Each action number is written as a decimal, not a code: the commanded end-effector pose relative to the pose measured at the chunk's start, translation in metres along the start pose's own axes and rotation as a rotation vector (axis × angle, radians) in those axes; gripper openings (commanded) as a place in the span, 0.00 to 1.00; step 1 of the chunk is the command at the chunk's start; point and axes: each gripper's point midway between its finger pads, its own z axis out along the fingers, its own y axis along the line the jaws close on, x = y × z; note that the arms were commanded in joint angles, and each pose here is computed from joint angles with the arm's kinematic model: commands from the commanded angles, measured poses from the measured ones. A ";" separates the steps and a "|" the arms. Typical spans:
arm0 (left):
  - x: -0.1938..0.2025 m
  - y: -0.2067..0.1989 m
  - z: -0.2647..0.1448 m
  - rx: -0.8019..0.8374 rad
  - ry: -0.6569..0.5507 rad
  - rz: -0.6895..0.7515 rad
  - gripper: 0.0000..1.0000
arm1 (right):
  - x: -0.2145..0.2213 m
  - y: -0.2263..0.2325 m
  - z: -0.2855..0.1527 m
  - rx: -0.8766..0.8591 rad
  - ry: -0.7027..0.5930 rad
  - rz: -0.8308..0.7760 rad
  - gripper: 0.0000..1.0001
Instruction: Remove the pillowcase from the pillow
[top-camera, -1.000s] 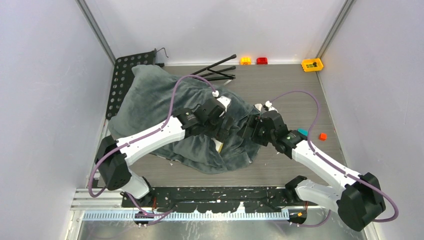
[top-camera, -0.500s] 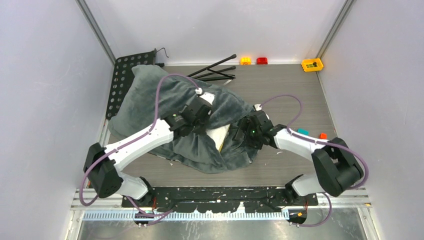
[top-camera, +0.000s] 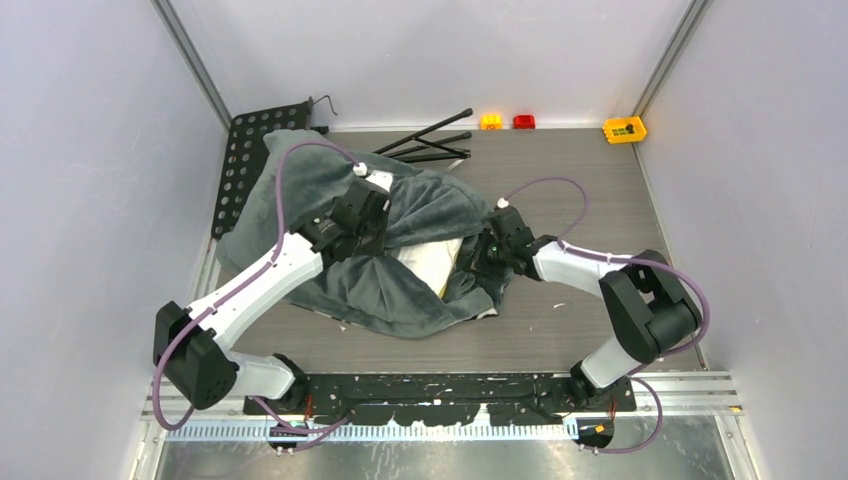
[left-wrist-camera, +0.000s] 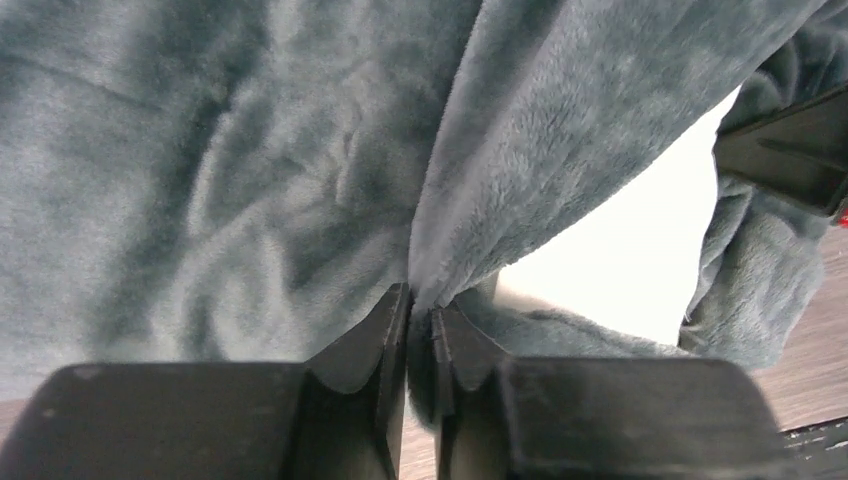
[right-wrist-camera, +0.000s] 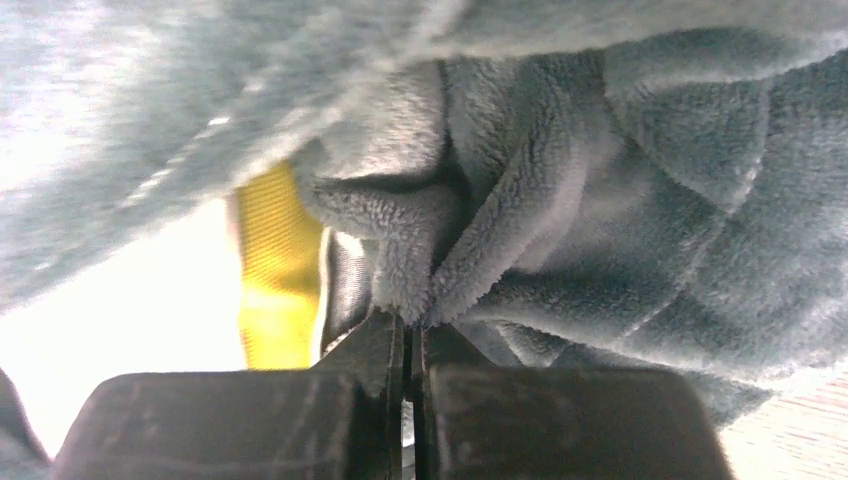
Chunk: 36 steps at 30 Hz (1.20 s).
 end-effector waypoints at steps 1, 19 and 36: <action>-0.003 -0.021 -0.023 0.044 0.012 0.192 0.23 | -0.029 0.044 -0.031 -0.149 -0.095 -0.058 0.00; 0.007 -0.151 -0.037 0.084 -0.074 0.464 0.46 | -0.027 0.060 -0.068 -0.237 -0.113 -0.062 0.00; 0.067 -0.124 0.069 -0.069 0.225 0.472 0.74 | -0.002 0.005 -0.048 -0.093 -0.107 -0.022 0.00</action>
